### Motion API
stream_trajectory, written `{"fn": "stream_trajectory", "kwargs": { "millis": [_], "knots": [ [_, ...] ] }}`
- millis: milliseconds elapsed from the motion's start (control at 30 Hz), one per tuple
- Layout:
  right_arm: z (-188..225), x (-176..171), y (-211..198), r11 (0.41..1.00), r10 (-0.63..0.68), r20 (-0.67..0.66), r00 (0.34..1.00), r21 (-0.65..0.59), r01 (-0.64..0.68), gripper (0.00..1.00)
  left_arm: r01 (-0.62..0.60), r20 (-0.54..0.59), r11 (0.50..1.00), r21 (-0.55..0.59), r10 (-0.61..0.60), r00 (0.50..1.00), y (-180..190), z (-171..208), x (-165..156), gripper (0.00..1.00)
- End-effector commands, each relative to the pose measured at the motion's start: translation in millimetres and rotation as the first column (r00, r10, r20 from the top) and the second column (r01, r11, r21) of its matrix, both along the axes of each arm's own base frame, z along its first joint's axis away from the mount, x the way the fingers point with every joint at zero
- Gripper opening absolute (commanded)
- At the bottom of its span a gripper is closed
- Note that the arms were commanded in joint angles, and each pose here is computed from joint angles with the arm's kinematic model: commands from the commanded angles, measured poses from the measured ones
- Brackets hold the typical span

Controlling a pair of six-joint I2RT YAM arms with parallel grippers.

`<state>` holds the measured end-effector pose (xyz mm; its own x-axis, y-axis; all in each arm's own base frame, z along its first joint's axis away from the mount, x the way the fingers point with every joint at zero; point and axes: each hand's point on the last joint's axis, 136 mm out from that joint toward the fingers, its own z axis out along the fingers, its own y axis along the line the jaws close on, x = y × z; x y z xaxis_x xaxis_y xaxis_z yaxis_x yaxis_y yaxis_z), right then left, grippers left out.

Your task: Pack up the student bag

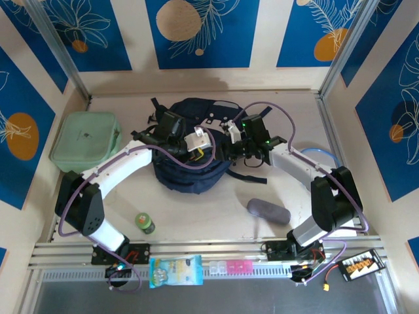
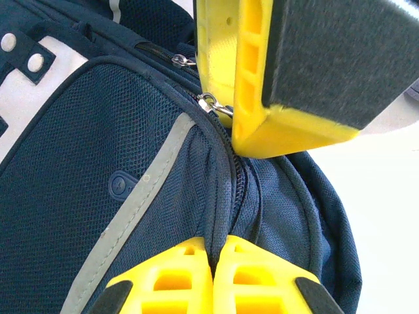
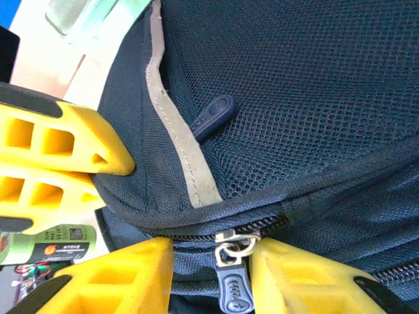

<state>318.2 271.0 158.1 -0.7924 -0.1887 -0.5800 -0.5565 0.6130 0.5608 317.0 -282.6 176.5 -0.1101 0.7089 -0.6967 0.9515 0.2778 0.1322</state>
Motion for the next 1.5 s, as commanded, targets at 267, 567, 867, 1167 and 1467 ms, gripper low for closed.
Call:
{"fn": "stream_trajectory", "kwargs": {
  "millis": [267,567,867,1167,1467],
  "knots": [
    [-15,11,-3,0.979,-0.029,0.118,0.993,-0.199,0.053,0.21,-0.003,-0.007,0.999,-0.045,0.003,1.0,-3,15,2,0.0],
    [-16,13,-13,0.971,-0.085,0.12,0.989,-0.214,0.109,0.07,-0.005,-0.012,0.999,-0.048,0.004,1.0,-4,14,3,0.0],
    [-1,-9,-3,0.996,-0.032,0.039,0.999,-0.077,0.035,0.03,-0.057,-0.045,0.996,-0.067,0.054,0.998,-7,12,10,0.02],
    [7,-46,20,0.997,0.009,-0.034,0.999,0.083,-0.006,0.04,-0.114,-0.079,0.984,-0.135,0.104,0.992,-24,4,29,0.04],
    [17,-32,-10,0.976,-0.153,-0.048,0.987,0.147,0.158,0.17,-0.106,-0.053,0.98,-0.17,0.098,0.994,-26,2,30,0.04]
  ]
}}
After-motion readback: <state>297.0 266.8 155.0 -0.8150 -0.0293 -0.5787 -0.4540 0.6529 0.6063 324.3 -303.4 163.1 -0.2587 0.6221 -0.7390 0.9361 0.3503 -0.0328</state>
